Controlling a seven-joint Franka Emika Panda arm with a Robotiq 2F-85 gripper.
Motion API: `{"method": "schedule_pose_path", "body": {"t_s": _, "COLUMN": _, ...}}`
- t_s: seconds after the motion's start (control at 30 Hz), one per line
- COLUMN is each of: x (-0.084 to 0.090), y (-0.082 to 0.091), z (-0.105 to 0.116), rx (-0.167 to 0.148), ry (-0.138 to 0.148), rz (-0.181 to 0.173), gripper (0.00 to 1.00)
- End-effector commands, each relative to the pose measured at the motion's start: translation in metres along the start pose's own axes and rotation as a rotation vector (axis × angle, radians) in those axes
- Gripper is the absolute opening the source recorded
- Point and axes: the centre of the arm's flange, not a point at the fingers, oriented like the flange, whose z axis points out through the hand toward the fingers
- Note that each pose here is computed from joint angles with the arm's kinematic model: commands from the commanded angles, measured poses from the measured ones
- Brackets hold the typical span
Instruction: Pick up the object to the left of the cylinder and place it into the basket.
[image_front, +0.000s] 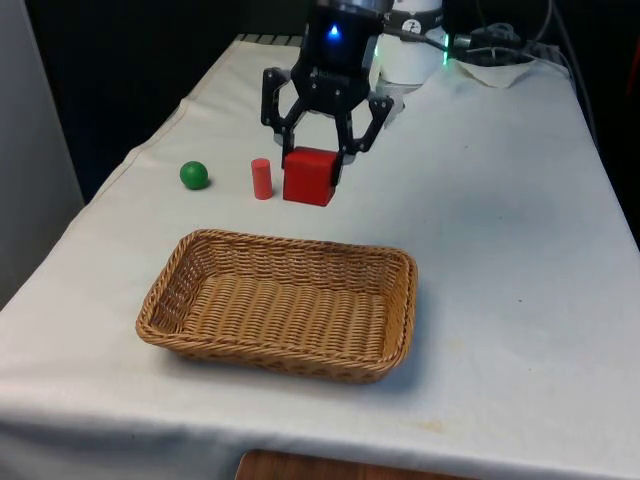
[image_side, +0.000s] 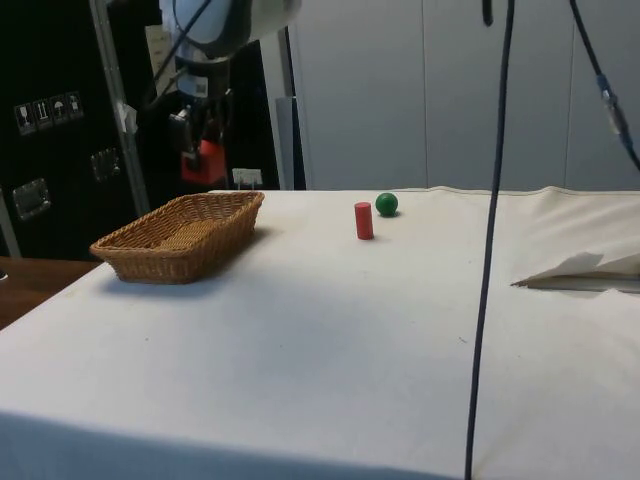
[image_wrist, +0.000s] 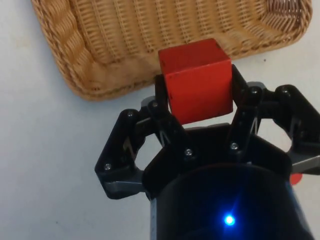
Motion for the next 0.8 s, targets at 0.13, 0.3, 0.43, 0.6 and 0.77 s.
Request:
{"method": "schedule_pose_path", "body": {"t_s": 0.13, "x": 0.013, "y": -0.002, "z": 0.012, "rx": 0.007, "ry": 0.008, "rz": 0.004, "gripper": 0.02}}
{"method": "schedule_pose_path", "body": {"t_s": 0.3, "x": 0.019, "y": -0.002, "z": 0.028, "rx": 0.003, "ry": 0.01, "rz": 0.01, "gripper": 0.02}}
{"method": "schedule_pose_path", "body": {"t_s": 0.43, "x": 0.024, "y": -0.003, "z": 0.042, "rx": 0.002, "ry": 0.011, "rz": 0.012, "gripper": 0.02}}
{"method": "schedule_pose_path", "body": {"t_s": 0.6, "x": 0.028, "y": -0.001, "z": 0.061, "rx": 0.0, "ry": 0.011, "rz": 0.016, "gripper": 0.02}}
{"method": "schedule_pose_path", "body": {"t_s": 0.77, "x": 0.031, "y": 0.001, "z": 0.078, "rx": 0.005, "ry": 0.008, "rz": 0.02, "gripper": 0.02}}
